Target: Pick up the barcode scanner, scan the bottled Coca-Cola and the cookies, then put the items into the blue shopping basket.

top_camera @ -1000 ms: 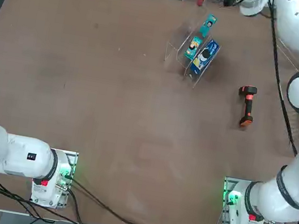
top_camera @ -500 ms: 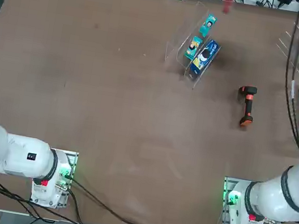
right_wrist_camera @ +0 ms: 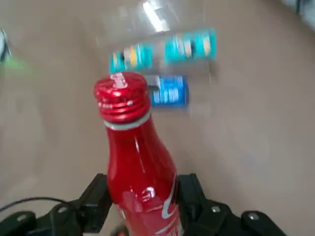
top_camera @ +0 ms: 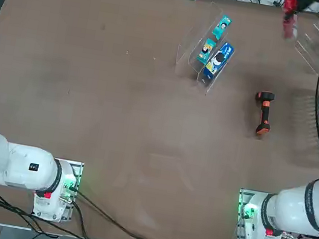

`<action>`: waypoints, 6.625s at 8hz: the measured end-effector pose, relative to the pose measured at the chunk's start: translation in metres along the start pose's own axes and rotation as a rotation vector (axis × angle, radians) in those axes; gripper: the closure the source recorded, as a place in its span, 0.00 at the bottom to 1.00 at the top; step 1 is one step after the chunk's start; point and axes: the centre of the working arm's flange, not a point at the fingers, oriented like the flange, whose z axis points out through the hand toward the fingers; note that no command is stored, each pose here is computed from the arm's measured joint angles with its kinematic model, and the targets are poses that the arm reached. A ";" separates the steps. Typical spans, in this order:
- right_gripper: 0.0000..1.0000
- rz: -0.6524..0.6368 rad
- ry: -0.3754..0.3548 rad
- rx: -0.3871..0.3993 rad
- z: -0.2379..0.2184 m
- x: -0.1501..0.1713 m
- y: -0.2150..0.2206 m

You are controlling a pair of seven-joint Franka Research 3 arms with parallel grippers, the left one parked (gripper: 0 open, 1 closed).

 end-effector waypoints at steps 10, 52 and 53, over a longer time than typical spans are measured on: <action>0.27 0.627 -0.270 -0.188 -0.089 -0.361 0.062; 0.00 0.930 -0.083 -0.481 -0.139 0.027 -0.152; 0.00 0.931 -0.081 -0.482 -0.136 0.028 -0.149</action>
